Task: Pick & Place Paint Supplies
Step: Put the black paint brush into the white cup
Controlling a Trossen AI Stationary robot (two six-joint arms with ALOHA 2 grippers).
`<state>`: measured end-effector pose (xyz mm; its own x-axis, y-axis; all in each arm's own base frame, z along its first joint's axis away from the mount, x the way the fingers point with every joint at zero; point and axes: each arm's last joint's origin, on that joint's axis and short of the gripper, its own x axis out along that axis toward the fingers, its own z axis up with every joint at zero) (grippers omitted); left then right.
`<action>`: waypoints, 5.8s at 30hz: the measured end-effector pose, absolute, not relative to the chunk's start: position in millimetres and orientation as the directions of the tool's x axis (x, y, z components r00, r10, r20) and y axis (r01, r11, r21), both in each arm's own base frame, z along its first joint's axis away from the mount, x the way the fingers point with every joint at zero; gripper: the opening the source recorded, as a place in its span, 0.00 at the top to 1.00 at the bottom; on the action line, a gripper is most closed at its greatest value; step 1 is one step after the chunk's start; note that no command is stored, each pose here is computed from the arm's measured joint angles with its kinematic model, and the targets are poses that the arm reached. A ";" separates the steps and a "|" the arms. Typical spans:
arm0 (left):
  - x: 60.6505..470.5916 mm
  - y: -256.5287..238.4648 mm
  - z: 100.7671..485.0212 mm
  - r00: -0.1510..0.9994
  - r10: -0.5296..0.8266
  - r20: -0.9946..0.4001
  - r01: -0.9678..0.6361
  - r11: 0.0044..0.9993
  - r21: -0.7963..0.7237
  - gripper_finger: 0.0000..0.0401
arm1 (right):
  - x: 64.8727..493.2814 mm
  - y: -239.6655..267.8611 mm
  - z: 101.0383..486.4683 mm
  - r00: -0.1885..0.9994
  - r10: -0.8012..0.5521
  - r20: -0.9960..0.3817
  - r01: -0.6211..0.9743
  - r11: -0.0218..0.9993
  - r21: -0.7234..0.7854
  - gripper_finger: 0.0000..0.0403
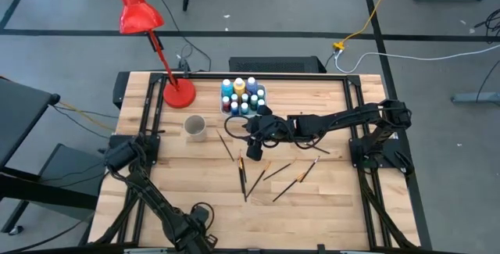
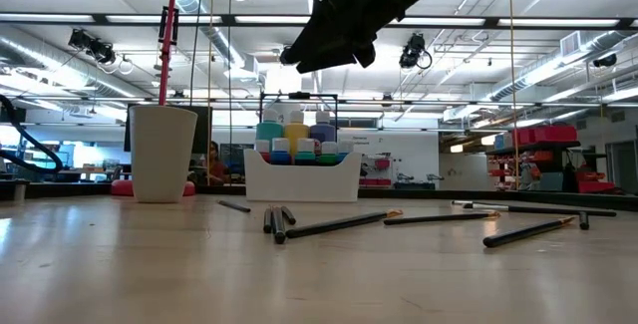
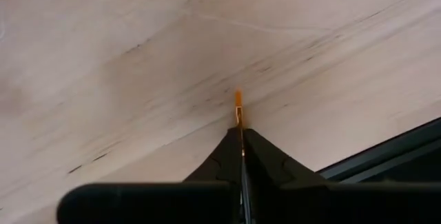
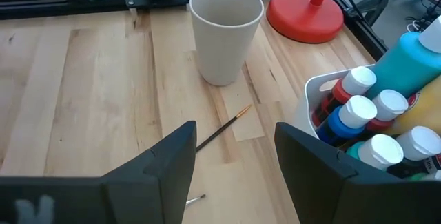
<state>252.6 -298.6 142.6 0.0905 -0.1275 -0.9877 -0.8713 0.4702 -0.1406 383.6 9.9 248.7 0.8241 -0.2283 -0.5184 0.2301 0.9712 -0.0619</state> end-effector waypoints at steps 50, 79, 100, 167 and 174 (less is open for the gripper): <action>260.6 -88.6 329.5 0.386 0.893 -0.230 -0.855 0.440 0.274 1.00 | 383.0 14.8 246.6 0.831 -0.074 -0.551 0.147 0.985 0.089 0.49; 242.2 -32.8 205.2 0.179 0.964 -0.198 -0.967 0.209 0.145 0.99 | 373.4 29.8 235.9 0.746 -0.116 -0.656 0.217 0.973 0.075 0.49; 239.5 -29.5 178.2 0.146 0.930 -0.336 -0.952 0.224 0.207 0.73 | 375.4 29.7 238.1 0.766 -0.121 -0.632 0.209 0.976 0.067 0.49; 294.1 -81.2 273.6 0.419 0.798 -0.433 -0.819 0.538 0.198 0.71 | 214.4 11.6 311.9 0.281 -0.289 -0.915 0.442 0.885 -0.144 0.49; 296.8 -82.1 274.4 0.434 0.794 -0.427 -0.810 0.551 0.201 0.71 | 184.3 9.4 287.5 0.425 -0.368 -0.827 0.554 0.828 -0.084 0.49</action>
<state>296.8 -82.1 274.4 0.4340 0.7936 -0.4265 -0.8098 0.5511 0.2014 184.3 9.4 287.5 0.4247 -0.3683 -0.8270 0.5542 0.8281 -0.0842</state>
